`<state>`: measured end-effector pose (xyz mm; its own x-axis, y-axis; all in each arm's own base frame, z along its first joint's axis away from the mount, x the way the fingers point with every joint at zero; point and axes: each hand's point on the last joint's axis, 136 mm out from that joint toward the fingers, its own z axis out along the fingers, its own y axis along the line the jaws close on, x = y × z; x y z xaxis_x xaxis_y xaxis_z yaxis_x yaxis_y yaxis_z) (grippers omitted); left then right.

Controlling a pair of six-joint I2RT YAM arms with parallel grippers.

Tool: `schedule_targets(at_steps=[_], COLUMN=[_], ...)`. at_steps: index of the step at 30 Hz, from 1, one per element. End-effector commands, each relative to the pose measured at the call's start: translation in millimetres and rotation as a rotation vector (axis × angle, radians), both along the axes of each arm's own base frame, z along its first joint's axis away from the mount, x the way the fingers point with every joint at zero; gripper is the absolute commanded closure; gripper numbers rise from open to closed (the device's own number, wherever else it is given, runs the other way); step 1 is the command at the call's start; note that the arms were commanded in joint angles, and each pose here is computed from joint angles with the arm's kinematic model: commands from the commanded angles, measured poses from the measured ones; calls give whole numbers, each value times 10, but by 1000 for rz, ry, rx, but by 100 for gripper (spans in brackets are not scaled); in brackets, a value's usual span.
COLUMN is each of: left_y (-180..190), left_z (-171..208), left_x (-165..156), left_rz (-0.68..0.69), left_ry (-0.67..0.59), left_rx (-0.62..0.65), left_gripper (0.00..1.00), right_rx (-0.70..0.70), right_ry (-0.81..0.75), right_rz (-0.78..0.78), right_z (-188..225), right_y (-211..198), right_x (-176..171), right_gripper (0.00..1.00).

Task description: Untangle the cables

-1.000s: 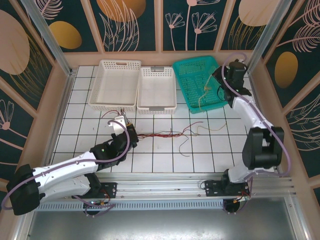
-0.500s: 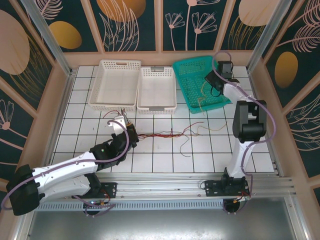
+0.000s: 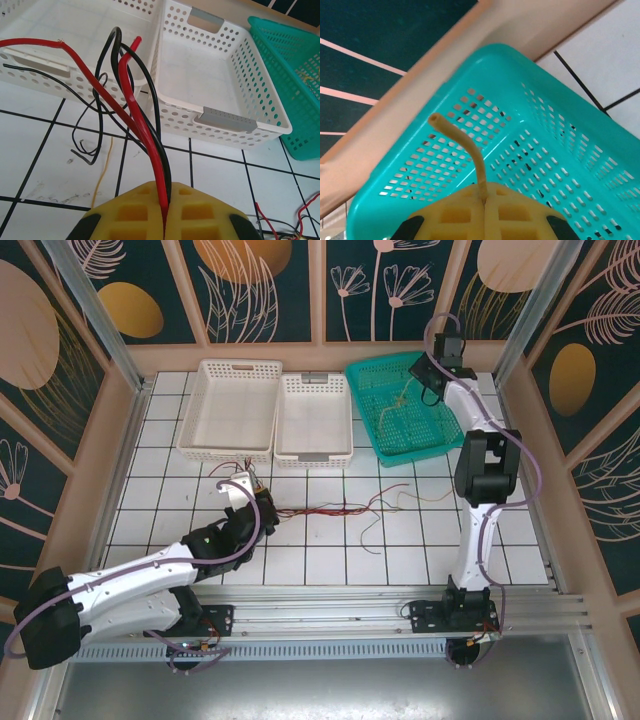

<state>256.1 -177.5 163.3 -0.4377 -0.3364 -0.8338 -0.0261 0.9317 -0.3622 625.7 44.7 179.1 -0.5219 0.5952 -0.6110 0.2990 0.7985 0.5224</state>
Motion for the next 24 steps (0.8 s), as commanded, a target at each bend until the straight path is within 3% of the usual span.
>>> schedule_targets(at_steps=[1, 9, 12, 17, 24], left_y=[11, -14, -23, -21, -35], left_z=[7, -59, -53, -16, -13], left_x=[23, 22, 30, 44, 57], left_rz=[19, 11, 10, 13, 12], left_ry=[-14, -2, -3, -13, -14], left_rx=[-24, -20, -17, -8, 0], left_gripper=[100, 100, 100, 100, 100], right_rx=[-30, -25, -10, -64, -134], right_ry=[-4, 145, 168, 99, -8], right_rz=[27, 102, 156, 187, 191], right_z=[129, -612, -702, -314, 261], right_y=[72, 290, 430, 537, 590], right_x=[-28, -191, -272, -395, -705], right_gripper=[100, 100, 98, 65, 46])
